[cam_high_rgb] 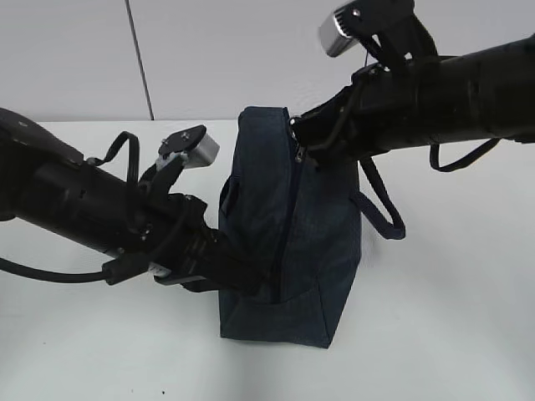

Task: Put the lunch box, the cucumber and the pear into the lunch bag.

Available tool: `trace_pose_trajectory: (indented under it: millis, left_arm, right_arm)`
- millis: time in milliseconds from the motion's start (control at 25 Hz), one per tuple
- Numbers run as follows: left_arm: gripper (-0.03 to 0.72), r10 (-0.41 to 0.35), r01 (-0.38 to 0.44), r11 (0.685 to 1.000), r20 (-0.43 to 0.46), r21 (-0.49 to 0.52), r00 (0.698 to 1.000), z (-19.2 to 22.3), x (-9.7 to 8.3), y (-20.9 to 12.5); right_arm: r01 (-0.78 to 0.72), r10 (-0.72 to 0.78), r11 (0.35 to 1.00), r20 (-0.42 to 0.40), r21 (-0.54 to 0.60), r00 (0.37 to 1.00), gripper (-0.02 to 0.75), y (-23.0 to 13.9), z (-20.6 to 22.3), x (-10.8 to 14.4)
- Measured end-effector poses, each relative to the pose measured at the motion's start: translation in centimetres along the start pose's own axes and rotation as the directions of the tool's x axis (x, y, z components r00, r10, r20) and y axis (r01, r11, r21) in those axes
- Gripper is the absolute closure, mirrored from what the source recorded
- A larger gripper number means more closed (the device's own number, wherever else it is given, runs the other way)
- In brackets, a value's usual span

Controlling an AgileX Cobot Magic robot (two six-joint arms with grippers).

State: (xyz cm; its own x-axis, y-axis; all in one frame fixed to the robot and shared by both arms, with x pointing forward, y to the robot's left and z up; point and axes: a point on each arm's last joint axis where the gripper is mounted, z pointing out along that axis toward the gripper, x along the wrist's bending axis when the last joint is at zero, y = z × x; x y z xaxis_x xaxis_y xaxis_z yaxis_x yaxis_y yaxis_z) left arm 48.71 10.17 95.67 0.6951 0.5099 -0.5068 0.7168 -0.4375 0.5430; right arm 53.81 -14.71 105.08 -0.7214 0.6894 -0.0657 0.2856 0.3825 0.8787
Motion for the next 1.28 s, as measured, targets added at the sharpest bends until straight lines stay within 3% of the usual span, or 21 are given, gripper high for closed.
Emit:
trace_pose_trajectory:
  millis: [680,1080,1280]
  left_arm:
    - [0.705,-0.011,0.011,0.999,-0.001,0.033,1.0,-0.1,0.0,-0.2]
    - [0.706,-0.008,0.008,0.999,0.002,0.038,1.0,-0.1,0.0,-0.3]
    - [0.706,-0.008,0.008,0.999,0.005,0.04,1.0,-0.1,0.0,-0.3]
  right_arm:
    - [-0.008,0.011,0.999,0.075,-0.046,0.997,0.732,2.4,3.2,-4.8]
    - [-0.032,0.035,0.998,0.059,-0.05,0.998,0.732,2.5,6.1,-6.3]
    - [-0.112,0.112,0.991,-0.003,-0.067,0.994,0.732,2.0,7.1,-7.1]
